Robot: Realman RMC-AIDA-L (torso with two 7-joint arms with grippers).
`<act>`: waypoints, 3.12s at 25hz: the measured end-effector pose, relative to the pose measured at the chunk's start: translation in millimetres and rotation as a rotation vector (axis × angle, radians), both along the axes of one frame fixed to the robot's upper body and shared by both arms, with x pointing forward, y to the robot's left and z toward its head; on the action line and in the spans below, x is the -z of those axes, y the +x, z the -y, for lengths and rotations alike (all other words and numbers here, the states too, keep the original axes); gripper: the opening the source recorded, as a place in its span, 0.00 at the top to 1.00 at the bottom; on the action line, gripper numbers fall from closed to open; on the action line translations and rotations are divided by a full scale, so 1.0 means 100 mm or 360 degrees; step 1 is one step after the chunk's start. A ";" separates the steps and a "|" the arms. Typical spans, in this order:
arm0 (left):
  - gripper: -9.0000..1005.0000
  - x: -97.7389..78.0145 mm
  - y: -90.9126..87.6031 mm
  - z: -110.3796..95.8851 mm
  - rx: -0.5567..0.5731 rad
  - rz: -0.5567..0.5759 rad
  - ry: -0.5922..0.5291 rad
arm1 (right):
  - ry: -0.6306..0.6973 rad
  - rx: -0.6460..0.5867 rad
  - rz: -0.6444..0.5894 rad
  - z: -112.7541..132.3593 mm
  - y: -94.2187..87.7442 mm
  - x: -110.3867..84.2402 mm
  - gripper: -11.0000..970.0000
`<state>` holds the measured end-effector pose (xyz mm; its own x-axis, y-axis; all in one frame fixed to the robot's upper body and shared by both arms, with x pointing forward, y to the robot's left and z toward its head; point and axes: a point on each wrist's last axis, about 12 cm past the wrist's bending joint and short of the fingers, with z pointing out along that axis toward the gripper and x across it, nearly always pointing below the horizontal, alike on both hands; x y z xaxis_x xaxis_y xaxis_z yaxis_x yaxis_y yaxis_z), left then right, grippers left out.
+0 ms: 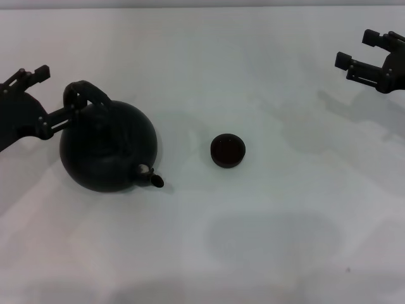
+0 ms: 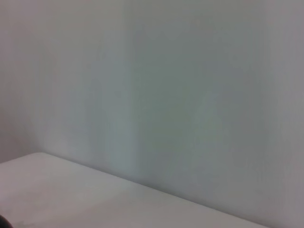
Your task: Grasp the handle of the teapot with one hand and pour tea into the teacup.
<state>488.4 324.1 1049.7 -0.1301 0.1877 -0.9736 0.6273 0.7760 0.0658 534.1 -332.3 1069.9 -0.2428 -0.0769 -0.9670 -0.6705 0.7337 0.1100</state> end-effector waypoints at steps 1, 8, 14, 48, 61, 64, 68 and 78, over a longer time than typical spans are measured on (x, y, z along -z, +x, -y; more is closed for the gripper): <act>0.31 0.00 0.00 0.00 0.0000 0.0000 0.0000 | 0.0000 0.0001 0.0000 0.00 0.00 0.00 0.10; 0.13 0.03 -0.06 -0.02 -0.0008 -0.0017 -0.0008 | -0.0001 0.0020 0.0006 0.04 -0.02 -0.01 0.10; 0.12 0.04 -0.16 -0.05 0.0005 -0.0024 -0.0035 | 0.0019 0.0095 0.0011 0.15 -0.07 0.00 0.10; 0.13 0.16 -1.25 -0.73 -0.0749 0.0312 -0.0461 | 0.0106 0.0361 0.0179 0.39 -0.44 0.19 0.11; 0.13 0.36 -1.54 -0.73 -0.1056 0.0362 -0.0452 | 0.0128 0.0718 0.0492 0.42 -0.94 0.44 0.11; 0.13 0.38 -1.54 -0.72 -0.1072 0.0362 -0.0450 | 0.0131 0.0741 0.0482 0.42 -0.97 0.46 0.11; 0.13 0.39 -1.55 -0.71 -0.1122 0.0390 -0.0432 | 0.0139 0.0757 0.0468 0.42 -1.00 0.48 0.11; 0.13 0.47 -1.43 -0.58 -0.1180 0.0427 -0.0354 | 0.0073 0.0763 0.0471 0.35 -1.04 0.55 0.11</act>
